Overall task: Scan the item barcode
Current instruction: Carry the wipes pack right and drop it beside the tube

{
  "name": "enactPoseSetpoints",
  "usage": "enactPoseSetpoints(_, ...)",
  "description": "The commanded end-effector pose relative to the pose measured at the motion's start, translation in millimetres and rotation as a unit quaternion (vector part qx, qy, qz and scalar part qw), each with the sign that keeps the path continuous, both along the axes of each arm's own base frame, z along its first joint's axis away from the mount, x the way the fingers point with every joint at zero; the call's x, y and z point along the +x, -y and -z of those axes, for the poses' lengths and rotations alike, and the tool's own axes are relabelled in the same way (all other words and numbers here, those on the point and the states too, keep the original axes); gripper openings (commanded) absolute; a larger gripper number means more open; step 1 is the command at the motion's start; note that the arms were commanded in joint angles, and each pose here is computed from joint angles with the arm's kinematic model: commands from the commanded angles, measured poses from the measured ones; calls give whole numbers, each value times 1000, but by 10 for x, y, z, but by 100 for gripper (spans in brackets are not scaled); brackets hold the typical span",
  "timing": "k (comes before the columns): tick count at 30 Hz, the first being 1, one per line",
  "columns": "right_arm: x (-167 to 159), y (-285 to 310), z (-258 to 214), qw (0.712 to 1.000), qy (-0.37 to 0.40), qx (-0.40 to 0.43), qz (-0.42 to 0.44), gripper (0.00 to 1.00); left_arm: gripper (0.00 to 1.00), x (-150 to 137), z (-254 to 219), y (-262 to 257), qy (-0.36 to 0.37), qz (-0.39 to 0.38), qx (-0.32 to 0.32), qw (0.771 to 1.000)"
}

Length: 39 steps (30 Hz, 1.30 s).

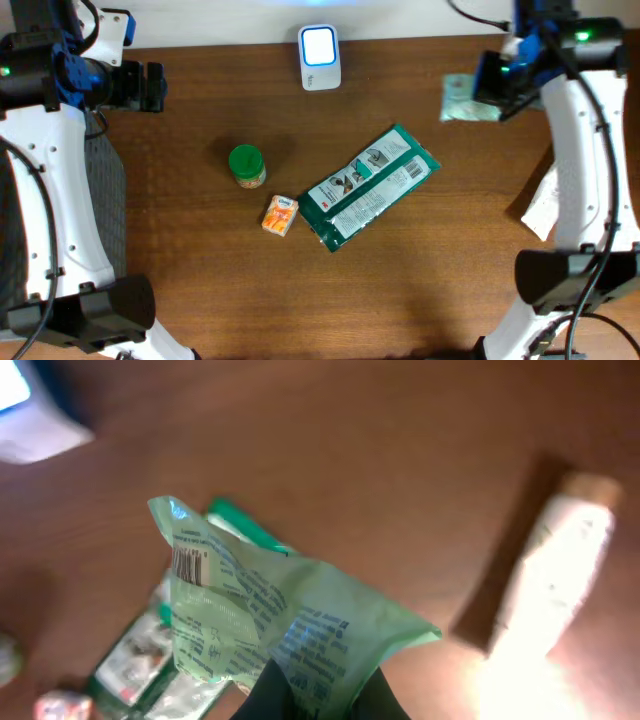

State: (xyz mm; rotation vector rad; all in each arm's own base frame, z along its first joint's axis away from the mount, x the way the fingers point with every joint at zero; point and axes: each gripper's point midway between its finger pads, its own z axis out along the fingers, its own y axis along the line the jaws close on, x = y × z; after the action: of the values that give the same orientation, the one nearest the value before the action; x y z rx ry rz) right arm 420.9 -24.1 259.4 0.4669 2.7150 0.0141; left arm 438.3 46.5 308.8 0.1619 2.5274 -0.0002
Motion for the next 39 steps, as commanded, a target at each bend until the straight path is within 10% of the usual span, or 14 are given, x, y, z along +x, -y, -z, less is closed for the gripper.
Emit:
enactPoseSetpoints(1, -119, 449, 597, 994, -86, 14, 70, 4, 99, -2, -42, -10, 7, 3, -1, 1000)
enactPoseSetpoints(10, -517, 1285, 1717, 972, -153, 20, 176, 6, 99, -2, -42, -10, 7, 3, -1, 1000)
enactPoseSetpoints(18, -482, 1373, 1504, 972, -136, 41, 187, 56, 99, -2, -42, -8, 7, 4, -1, 1000)
enactPoseSetpoints(23, -178, 574, 1206, 975, -87, 202, 45, 55, 99, -2, -42, -10, 7, 3, -1, 1000)
enactPoseSetpoints(33, -248, -347, 1522, 977, -149, 133, -76, 54, 99, -2, -42, -10, 7, 3, -1, 1000)
enactPoseSetpoints(39, -410, -601, 1845, 966, -172, 169, -94, 33, 99, 45, -76, -12, 19, 4, 0, 1000)
